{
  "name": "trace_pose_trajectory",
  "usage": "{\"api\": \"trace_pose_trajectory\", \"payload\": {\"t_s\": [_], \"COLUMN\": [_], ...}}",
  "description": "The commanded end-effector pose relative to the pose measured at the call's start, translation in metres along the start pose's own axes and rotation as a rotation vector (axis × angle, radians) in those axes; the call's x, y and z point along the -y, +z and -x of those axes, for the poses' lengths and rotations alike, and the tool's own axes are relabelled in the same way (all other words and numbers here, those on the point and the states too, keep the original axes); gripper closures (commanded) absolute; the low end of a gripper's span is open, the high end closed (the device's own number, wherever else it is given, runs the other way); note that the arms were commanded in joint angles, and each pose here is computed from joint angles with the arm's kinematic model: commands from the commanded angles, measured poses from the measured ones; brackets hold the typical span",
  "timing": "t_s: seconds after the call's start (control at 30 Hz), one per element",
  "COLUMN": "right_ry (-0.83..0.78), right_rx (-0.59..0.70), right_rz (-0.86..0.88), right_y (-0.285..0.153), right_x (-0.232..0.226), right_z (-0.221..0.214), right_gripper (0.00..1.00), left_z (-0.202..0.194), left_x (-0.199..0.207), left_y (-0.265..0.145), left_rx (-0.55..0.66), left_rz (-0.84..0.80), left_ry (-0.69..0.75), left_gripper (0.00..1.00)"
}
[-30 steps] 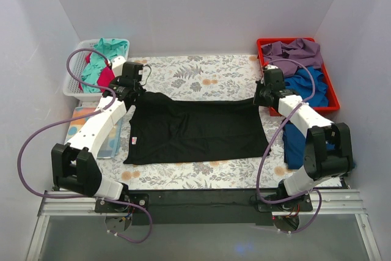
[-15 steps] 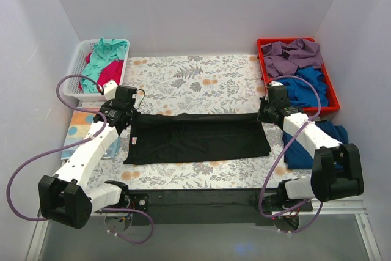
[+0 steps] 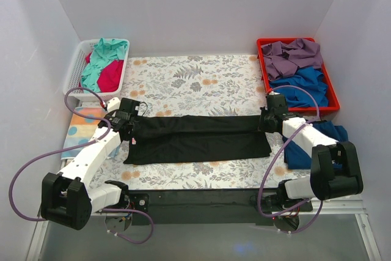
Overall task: Fold and stack the t-shirts
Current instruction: Fold the other side of the tshirt into a rectangle
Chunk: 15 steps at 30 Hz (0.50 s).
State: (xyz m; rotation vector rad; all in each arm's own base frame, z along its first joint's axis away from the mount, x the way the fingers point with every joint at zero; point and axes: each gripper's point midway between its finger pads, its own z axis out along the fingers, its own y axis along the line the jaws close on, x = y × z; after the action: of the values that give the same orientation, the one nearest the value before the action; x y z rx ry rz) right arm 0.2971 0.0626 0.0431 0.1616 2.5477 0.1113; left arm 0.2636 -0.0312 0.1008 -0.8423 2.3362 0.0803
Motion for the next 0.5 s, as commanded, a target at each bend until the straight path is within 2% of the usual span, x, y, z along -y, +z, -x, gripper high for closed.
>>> {"api": "trace_pose_trajectory", "payload": {"t_s": [0.0,0.03,0.1,0.2,0.33,0.47], "right_ry": [0.022,0.026,0.031,0.052,0.077,0.092], "right_rx": [-0.017,-0.021,-0.028,-0.023,0.018,0.075], "right_rz": [-0.032,-0.035,-0.042,-0.042,-0.027,0.027], "right_y": [0.002,0.002,-0.001,-0.005,-0.013,-0.023], "right_x": [0.007,0.008,0.010,0.011,0.008,-0.004], "right_z": [-0.007,-0.008,-0.012,-0.015,-0.010,0.007], "right_gripper": [0.96,0.89,0.72,0.58,0.55,0.58], "left_z": [-0.005,-0.004,-0.002,0.007,0.022,0.024], "left_x": [-0.008,-0.007,-0.010,-0.013,-0.008,0.015], "left_y": [-0.002,-0.003,-0.007,-0.018,-0.034,-0.040], "left_rx": [-0.013,-0.015,-0.010,0.041,0.107,0.088], "left_rz": [0.022,0.018,0.030,0.014,-0.053,-0.166], "left_ry": [-0.026,-0.017,-0.030,-0.067,-0.117,-0.108], "left_gripper": [0.92,0.86,0.81,0.77,0.73,0.71]}}
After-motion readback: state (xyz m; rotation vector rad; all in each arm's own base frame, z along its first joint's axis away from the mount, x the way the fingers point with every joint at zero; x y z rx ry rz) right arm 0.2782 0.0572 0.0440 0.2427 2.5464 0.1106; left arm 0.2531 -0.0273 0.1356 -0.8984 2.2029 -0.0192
